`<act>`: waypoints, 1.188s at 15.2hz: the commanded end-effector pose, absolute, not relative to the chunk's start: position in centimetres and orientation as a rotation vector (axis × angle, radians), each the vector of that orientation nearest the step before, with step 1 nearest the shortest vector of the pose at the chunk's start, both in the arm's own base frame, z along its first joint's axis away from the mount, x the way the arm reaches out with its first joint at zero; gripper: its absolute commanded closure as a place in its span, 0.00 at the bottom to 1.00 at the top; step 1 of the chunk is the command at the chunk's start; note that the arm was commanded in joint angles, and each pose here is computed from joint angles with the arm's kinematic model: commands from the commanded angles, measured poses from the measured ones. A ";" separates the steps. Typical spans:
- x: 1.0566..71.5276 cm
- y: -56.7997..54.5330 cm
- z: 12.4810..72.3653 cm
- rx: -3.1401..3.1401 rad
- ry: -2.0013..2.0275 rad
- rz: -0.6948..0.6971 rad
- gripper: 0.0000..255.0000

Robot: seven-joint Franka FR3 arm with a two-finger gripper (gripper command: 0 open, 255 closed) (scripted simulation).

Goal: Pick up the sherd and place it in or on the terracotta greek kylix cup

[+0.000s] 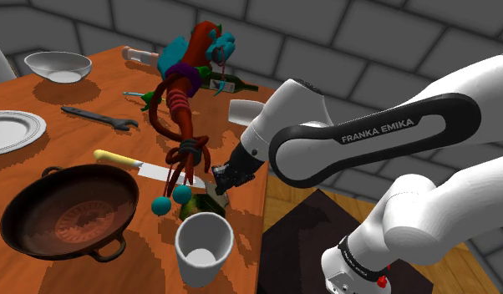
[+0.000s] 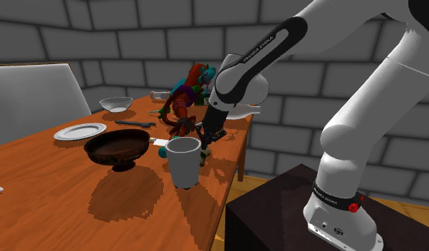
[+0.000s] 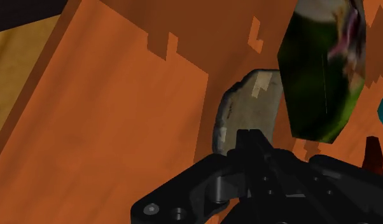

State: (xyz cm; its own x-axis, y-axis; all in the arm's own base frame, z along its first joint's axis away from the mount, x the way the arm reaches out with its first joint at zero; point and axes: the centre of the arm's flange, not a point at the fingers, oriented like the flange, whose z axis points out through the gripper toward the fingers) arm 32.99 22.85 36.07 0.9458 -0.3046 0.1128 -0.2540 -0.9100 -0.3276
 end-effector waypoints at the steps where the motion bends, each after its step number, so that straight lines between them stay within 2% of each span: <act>1: 33.0 22.8 36.1 -2.788 0.411 -0.231 1.00; 3: 33.0 22.8 36.1 -2.788 0.411 -0.231 1.00; 4: 33.0 22.8 36.1 -2.788 0.411 -0.231 0.00; 7: 35.1 26.3 38.8 -3.021 0.425 -0.270 0.00; 14: 35.8 26.5 34.9 -3.021 0.425 -0.270 0.00; 18: 35.8 26.5 34.9 -3.021 0.425 -0.270 0.00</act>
